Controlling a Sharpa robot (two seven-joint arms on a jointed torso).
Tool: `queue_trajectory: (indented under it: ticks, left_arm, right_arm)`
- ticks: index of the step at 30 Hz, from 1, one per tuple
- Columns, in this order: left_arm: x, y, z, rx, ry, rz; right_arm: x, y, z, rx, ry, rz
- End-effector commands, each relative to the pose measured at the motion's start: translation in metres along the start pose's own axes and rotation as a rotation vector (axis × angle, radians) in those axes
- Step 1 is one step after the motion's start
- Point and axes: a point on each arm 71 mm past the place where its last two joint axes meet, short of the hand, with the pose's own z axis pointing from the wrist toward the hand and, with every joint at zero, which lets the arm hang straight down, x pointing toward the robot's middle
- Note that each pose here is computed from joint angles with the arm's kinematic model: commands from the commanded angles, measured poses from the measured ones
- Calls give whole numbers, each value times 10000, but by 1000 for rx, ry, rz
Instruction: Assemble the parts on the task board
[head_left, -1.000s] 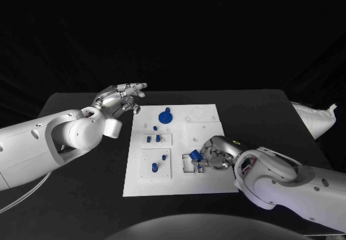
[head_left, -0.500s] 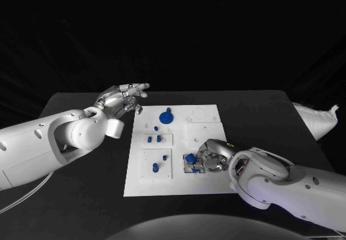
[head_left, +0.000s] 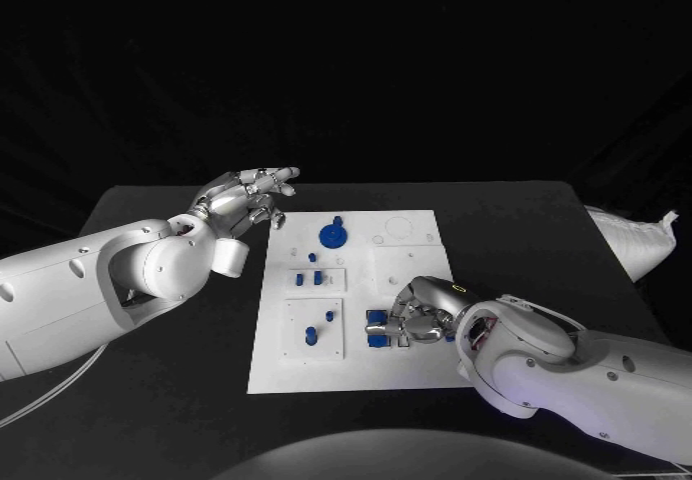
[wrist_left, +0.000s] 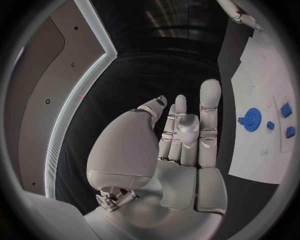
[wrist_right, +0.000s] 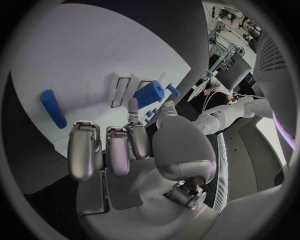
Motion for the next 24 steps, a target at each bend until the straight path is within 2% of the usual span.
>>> queue_trajectory:
  ticks: [1,13,24]
  left_arm:
    - [24,-6,1,4,19,-5]
    - [11,-8,-4,4,17,-4]
    - [9,-7,-2,3,17,-4]
  right_arm:
    - [-30,22,-7,-16,-44,-28]
    - [-57,46,-61,-38,-64,-37]
    - [-48,23,-52,-39,-47,-79]
